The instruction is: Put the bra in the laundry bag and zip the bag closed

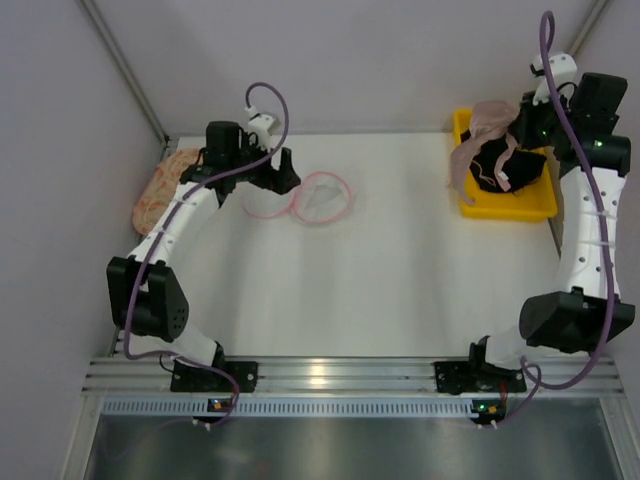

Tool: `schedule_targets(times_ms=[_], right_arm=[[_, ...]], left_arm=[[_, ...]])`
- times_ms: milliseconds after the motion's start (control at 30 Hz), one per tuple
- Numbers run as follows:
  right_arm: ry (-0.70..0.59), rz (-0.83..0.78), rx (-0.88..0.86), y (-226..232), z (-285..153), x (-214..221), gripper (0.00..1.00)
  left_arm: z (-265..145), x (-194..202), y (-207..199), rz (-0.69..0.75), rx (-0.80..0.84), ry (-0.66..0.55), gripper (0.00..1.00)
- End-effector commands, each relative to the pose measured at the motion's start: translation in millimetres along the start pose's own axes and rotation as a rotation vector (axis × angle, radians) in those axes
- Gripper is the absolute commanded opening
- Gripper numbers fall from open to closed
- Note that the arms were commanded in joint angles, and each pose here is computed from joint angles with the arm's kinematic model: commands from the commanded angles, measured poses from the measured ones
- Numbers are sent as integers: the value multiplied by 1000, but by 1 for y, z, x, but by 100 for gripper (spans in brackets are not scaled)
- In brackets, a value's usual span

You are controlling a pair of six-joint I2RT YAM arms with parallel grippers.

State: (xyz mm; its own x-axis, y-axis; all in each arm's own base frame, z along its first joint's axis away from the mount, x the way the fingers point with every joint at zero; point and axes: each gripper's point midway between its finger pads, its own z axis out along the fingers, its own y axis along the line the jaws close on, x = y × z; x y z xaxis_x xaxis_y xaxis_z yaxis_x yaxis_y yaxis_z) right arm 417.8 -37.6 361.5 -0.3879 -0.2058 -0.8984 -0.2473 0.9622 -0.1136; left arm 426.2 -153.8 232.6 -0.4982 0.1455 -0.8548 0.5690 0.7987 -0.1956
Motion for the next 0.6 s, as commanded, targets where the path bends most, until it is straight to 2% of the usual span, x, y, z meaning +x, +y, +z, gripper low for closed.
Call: schedule_targets(times_ms=[0,67,133,167,333,367,567], right_arm=[[-82,31,-91,38,-26,-25,0],[-100,47,-107,49,-32,-28,0],[-133,66,-125,64,-40,-33,0],[-148,75,-127,68,-41,-35,0],[-258,149,-122,90,-57,-42,0],[-255,204,-109,91,-55,-38,0],[-327,297,-100,108,-62,-49,0]], left_arm=[[0,-35,-52,125,123,-135,98],[8,-38,-85,136,183,-158,98],[19,-27,-100,140,149,-147,98],[23,-24,-132,162,196,-153,98],[31,-30,-206,174,232,-254,98],[34,-27,-225,155,246,-254,98],[45,-29,-280,95,299,-272,98]])
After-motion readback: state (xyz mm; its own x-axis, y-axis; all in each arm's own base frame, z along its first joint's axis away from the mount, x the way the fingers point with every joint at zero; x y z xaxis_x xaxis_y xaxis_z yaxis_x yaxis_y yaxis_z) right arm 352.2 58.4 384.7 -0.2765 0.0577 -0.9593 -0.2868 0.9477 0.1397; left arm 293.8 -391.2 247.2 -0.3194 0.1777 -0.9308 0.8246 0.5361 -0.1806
